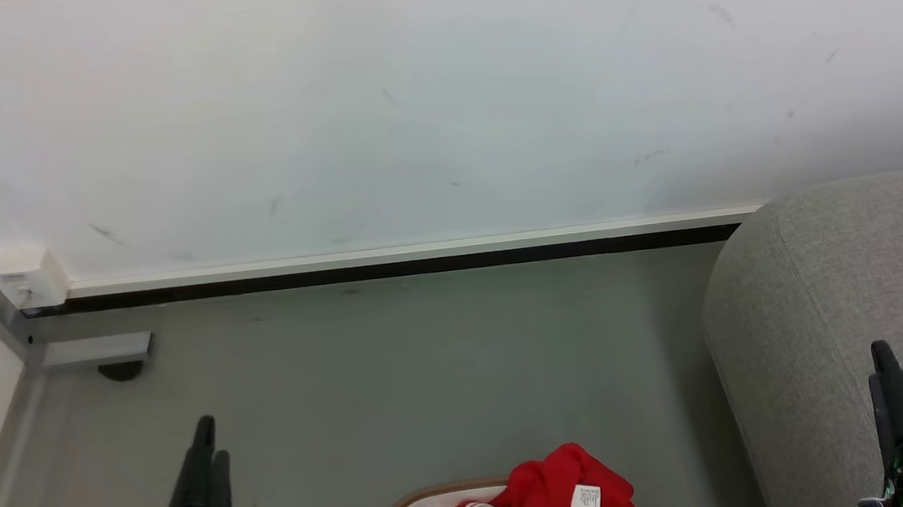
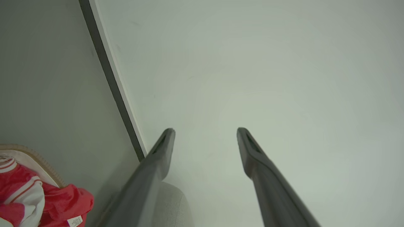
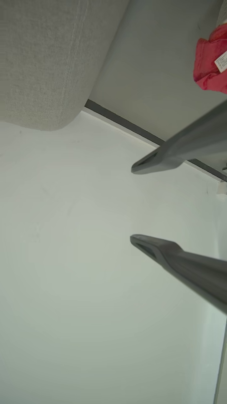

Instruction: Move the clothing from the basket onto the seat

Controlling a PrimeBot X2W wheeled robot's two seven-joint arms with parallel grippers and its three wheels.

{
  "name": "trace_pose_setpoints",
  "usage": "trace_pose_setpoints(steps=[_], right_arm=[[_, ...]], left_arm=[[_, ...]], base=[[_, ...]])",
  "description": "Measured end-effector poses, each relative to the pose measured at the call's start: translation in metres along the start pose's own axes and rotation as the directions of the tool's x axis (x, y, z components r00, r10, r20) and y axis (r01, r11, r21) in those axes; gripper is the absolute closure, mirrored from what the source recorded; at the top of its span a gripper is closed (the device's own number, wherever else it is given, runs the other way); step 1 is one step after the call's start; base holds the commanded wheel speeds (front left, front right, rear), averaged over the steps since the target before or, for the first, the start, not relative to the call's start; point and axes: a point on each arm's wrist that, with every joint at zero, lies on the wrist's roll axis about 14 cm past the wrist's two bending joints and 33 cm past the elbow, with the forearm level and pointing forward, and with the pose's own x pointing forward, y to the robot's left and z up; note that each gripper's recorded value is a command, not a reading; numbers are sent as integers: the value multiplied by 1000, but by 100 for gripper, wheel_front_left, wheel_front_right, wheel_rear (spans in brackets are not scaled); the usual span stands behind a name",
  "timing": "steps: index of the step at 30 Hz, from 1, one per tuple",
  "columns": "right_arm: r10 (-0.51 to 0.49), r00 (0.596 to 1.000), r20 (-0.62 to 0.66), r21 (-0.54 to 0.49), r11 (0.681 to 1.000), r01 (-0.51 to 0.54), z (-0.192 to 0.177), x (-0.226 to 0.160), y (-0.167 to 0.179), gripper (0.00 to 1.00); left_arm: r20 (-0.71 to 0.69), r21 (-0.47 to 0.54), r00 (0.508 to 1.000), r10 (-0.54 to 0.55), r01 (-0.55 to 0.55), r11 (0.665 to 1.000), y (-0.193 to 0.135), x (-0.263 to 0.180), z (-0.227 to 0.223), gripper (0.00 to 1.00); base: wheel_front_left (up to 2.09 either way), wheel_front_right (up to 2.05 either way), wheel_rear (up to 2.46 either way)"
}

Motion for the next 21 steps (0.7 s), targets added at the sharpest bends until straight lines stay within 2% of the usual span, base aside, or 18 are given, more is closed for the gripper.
trace_pose_setpoints(steps=[4,10,15,21], right_arm=[[33,999,0,-86,996,-33,-2,0,8,0],[76,997,-21,-245,966,-79,-7,-2,16,0],[115,993,-37,-366,923,-120,-13,-2,25,0],[134,989,-60,-507,850,-145,-18,-4,27,0]], left_arm=[[2,73,1000,9,-9,997,1,0,-2,0],[12,205,1000,14,-16,979,-1,0,-2,0],[23,325,999,26,-32,945,0,0,-3,0],[29,458,999,24,-34,888,0,-1,-6,0]], base=[[0,0,0],[0,0,0],[0,0,0],[0,0,0]])
